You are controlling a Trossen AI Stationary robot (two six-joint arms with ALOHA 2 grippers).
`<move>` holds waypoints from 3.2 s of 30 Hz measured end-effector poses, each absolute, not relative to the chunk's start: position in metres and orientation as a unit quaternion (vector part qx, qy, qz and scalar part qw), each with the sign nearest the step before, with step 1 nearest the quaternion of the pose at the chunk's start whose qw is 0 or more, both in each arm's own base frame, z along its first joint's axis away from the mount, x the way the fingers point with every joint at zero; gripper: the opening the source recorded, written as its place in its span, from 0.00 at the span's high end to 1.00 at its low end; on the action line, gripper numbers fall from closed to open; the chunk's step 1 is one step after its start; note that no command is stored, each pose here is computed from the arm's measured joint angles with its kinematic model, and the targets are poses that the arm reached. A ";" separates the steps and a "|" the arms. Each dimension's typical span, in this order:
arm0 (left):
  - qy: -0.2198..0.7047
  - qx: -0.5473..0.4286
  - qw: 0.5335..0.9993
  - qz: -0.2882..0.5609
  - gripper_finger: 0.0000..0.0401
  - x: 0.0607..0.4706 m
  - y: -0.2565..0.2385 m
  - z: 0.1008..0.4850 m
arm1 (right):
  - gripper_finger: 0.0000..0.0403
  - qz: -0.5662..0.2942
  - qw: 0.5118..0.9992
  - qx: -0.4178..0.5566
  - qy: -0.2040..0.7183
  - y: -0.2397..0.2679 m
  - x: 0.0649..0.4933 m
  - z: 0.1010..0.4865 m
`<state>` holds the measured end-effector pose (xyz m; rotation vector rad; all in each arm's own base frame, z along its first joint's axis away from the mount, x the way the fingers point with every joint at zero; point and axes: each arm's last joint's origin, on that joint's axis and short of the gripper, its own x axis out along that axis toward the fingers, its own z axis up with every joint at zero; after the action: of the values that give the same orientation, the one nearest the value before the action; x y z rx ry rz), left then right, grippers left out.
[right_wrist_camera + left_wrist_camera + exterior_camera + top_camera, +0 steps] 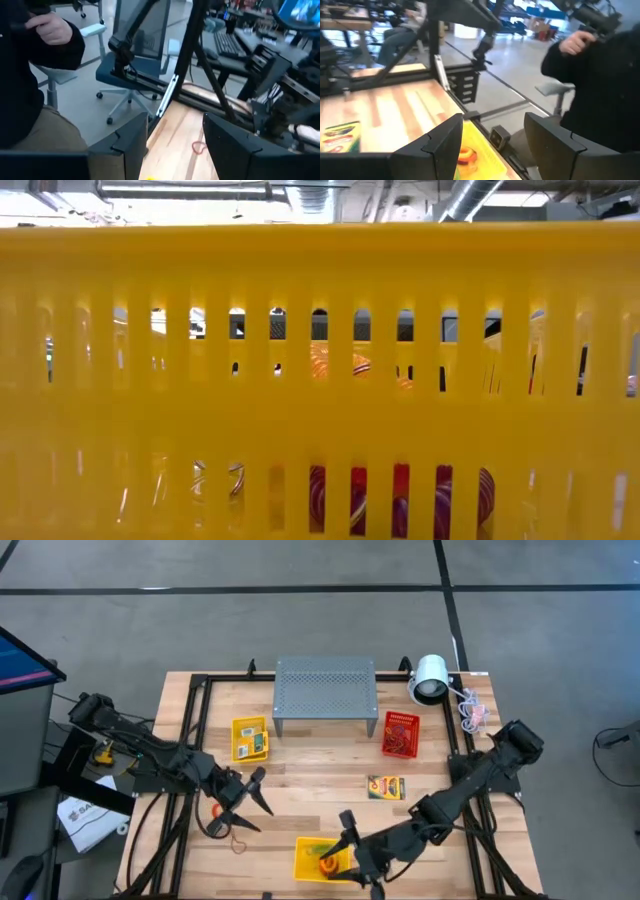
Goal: Pick & Place Office Desk Supplies
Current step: Put the orange spiral keychain into the bottom yellow bin
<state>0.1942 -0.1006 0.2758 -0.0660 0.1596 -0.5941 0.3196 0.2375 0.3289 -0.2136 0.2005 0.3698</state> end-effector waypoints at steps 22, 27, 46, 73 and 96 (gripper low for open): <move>0.471 -0.176 0.851 -0.149 0.48 0.157 -0.106 0.215 | 0.54 0.110 0.975 -0.036 0.190 0.213 0.331 0.300; 0.567 -0.220 0.791 -0.059 0.48 0.141 -0.101 0.202 | 0.54 0.101 0.975 -0.038 0.194 0.208 0.338 0.293; 0.650 -0.263 0.704 0.115 0.48 0.155 -0.123 0.151 | 0.54 0.101 0.964 -0.068 0.235 0.216 0.353 0.255; 0.653 -0.284 0.682 0.169 0.48 0.143 -0.113 0.166 | 0.54 0.108 0.964 -0.075 0.232 0.219 0.351 0.256; 0.671 -0.245 0.682 0.155 0.48 0.162 -0.128 0.132 | 0.54 0.108 0.964 -0.073 0.233 0.220 0.351 0.256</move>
<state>0.1619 -0.1279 0.1324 -0.5490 1.5056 0.3482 0.3511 0.2197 0.2560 -0.1486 0.4711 0.2188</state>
